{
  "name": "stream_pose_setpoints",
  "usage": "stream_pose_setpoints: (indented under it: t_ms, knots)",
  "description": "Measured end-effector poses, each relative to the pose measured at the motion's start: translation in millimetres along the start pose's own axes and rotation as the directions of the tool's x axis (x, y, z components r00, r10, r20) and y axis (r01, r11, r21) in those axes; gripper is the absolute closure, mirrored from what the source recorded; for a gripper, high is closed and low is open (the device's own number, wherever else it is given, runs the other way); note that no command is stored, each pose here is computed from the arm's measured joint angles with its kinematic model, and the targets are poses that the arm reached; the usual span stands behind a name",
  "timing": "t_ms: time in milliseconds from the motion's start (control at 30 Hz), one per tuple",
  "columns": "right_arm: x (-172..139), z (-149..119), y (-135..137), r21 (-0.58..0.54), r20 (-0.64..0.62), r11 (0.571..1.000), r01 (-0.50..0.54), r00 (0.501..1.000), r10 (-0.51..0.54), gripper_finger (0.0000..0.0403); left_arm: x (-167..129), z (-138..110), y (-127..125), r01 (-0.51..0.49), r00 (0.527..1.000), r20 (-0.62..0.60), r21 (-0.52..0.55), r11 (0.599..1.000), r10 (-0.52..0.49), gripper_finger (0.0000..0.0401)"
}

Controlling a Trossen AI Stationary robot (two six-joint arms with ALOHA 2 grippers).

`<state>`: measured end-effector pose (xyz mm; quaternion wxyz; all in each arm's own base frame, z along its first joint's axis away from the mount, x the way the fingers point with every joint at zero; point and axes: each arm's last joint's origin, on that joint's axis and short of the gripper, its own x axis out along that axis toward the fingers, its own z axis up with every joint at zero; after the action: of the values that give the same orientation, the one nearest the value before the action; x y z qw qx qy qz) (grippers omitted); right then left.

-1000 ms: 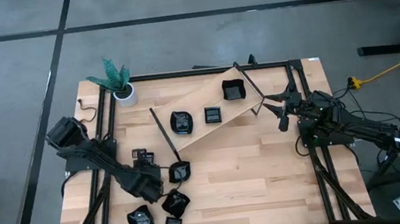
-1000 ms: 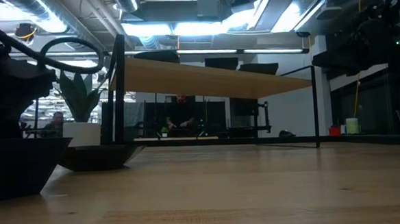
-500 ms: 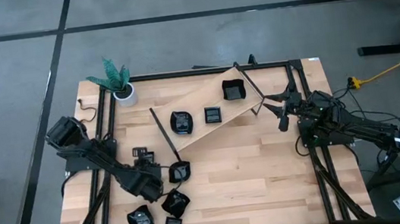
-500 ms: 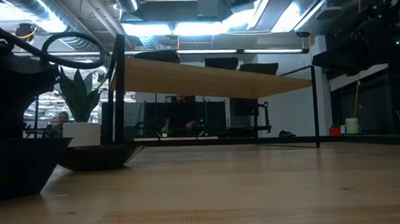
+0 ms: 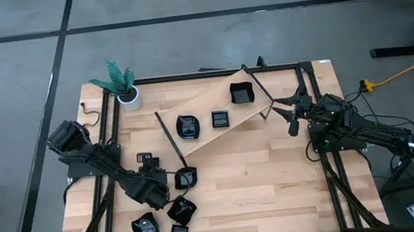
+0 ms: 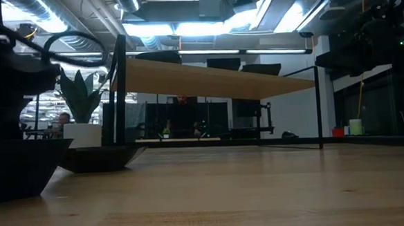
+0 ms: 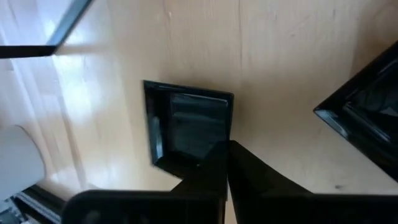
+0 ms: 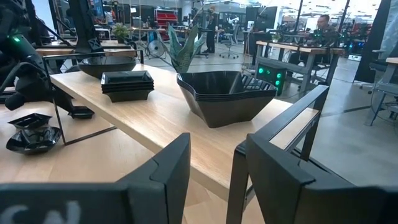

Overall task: Pick & Place Mini shaped plates
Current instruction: Stack the black square plate on top of the black square plate on the shelf

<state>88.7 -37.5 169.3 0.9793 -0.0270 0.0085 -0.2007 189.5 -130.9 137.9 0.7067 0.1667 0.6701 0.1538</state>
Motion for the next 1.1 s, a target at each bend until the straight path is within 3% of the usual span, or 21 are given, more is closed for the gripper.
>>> stream_pose_setpoints:
  t_ms: [433,567,733,900,1100]
  knots:
    - [0,0,0,0.000,0.000,1.000,0.000,1.000,0.000,0.0249,-54,20,15,-0.081,0.997,-0.004,0.029,0.996,0.081,0.0398]
    - [0,0,0,0.000,0.000,1.000,0.000,1.000,0.000,0.0249,-70,26,23,-0.027,0.999,0.029,-0.015,1.000,0.028,0.0398]
    - [0,0,0,0.000,0.000,1.000,0.000,1.000,0.000,0.0249,-92,32,38,0.116,0.990,0.091,-0.097,0.988,-0.108,0.0398]
    - [0,0,0,0.000,0.000,1.000,0.000,1.000,0.000,0.0249,-111,40,48,0.315,0.928,0.241,-0.097,0.944,-0.285,0.0398]
    - [0,0,0,0.000,0.000,1.000,0.000,1.000,0.000,0.0249,-132,55,55,0.456,0.781,0.464,0.035,0.889,-0.418,0.0398]
